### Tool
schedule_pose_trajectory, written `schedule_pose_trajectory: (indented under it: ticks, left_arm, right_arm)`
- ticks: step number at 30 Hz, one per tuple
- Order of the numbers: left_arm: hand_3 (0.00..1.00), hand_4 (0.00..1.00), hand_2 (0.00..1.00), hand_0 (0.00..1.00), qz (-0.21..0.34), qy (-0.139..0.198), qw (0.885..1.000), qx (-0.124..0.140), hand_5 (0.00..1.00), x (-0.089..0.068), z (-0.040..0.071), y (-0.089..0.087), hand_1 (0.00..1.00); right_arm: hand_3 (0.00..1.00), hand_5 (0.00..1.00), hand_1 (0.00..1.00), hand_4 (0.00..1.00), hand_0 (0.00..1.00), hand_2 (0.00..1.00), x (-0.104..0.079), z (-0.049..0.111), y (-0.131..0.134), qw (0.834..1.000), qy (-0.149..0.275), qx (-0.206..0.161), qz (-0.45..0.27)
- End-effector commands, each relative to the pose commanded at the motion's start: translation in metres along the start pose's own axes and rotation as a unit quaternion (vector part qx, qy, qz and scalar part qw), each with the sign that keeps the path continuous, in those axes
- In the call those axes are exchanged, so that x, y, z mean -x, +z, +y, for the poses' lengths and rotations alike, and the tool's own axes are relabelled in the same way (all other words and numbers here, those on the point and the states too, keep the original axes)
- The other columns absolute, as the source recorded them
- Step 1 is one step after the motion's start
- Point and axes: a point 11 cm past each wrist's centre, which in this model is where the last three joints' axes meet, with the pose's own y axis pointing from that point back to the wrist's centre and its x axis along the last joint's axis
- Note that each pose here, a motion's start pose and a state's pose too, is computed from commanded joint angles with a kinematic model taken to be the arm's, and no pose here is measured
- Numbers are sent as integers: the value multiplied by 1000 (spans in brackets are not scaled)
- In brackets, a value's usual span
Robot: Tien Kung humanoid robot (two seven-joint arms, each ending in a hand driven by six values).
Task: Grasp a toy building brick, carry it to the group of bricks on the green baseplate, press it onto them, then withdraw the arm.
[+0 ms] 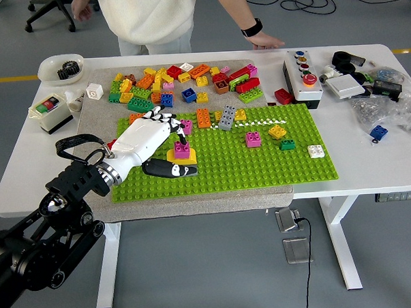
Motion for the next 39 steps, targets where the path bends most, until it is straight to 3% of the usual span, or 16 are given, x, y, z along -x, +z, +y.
schedule_pose_trajectory:
  ticks: [39]
  left_arm:
    - [540,998,781,998,1,-22,1000,-22,586,12,6,-13,893]
  right_arm:
    - [641,523,640,845,744,683,1,0,1,1000,0,0,-4]
